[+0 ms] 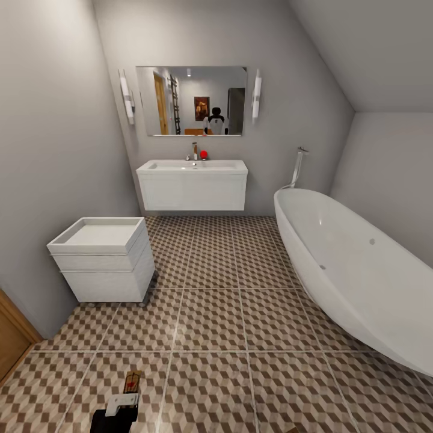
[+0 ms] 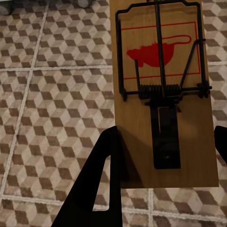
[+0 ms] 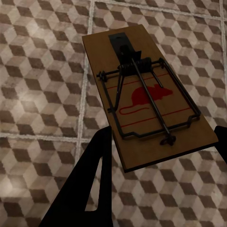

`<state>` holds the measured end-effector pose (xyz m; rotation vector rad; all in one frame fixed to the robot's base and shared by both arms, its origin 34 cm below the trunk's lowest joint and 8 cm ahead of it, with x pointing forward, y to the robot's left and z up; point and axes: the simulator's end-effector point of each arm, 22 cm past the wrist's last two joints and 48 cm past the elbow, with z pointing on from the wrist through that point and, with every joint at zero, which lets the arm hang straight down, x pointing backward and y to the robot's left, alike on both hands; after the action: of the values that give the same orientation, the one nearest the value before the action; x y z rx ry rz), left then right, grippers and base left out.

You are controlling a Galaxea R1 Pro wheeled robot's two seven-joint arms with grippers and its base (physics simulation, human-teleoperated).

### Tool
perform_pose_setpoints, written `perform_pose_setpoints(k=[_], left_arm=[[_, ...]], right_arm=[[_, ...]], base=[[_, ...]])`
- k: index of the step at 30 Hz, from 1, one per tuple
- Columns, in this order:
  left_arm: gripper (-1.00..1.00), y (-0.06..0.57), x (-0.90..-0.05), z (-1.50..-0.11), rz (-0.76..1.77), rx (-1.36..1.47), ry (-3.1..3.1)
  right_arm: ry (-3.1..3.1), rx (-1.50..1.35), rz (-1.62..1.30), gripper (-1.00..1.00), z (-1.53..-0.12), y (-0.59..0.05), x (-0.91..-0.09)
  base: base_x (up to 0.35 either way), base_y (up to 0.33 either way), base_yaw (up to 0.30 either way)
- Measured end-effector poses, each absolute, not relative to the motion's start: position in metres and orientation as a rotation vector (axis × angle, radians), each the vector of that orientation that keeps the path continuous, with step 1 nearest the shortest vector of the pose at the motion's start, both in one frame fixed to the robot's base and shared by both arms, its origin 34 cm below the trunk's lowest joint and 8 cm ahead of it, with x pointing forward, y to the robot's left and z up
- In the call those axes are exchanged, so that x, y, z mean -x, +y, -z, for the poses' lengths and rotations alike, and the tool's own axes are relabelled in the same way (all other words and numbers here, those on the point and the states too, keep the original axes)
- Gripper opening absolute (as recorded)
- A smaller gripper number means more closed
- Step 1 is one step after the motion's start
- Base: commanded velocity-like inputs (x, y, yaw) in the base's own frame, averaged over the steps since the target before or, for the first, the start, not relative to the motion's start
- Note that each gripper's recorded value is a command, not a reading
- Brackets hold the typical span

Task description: Take the four mousetraps from the cabinet in the bathroom and place them on the bathroom floor. Make sure all four end up on the same floor surface, and ensure that at least two of them are either under or directly next to the same bathroom sink.

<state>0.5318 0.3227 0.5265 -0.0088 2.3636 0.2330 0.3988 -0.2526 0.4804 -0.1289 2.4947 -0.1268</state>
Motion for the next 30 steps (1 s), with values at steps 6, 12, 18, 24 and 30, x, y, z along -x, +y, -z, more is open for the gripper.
perform_pose_setpoints(k=[6, 12, 18, 24, 30], left_arm=[[-1.00, 0.3228, -0.5318, -0.5265, -0.233, 0.009, 2.364], [-1.00, 0.3227, -0.5318, -0.5265, -0.233, 0.009, 2.364], [-1.00, 0.3226, -0.5319, -0.5265, -0.233, 0.009, 2.363], [-1.00, 0.3226, -0.5319, -0.5265, -0.233, 0.009, 2.364], [-1.00, 0.3228, -0.5318, -0.5265, -0.233, 0.009, 2.364]], right_arm=[[2.495, 0.129, 0.127, -1.00, -0.4804, -0.2526, -0.3988], [2.495, 0.129, 0.127, -1.00, -0.4804, -0.2526, -0.3988], [2.495, 0.129, 0.127, -1.00, -0.4804, -0.2526, -0.3988], [2.495, 0.129, 0.127, -1.00, -0.4804, -0.2526, -0.3988], [2.495, 0.129, 0.127, -1.00, -0.4804, -0.2526, -0.3988]], base=[[0.000, 0.000, 0.000], [0.000, 0.000, 0.000], [0.000, 0.000, 0.000], [0.000, 0.000, 0.000], [0.000, 0.000, 0.000]])
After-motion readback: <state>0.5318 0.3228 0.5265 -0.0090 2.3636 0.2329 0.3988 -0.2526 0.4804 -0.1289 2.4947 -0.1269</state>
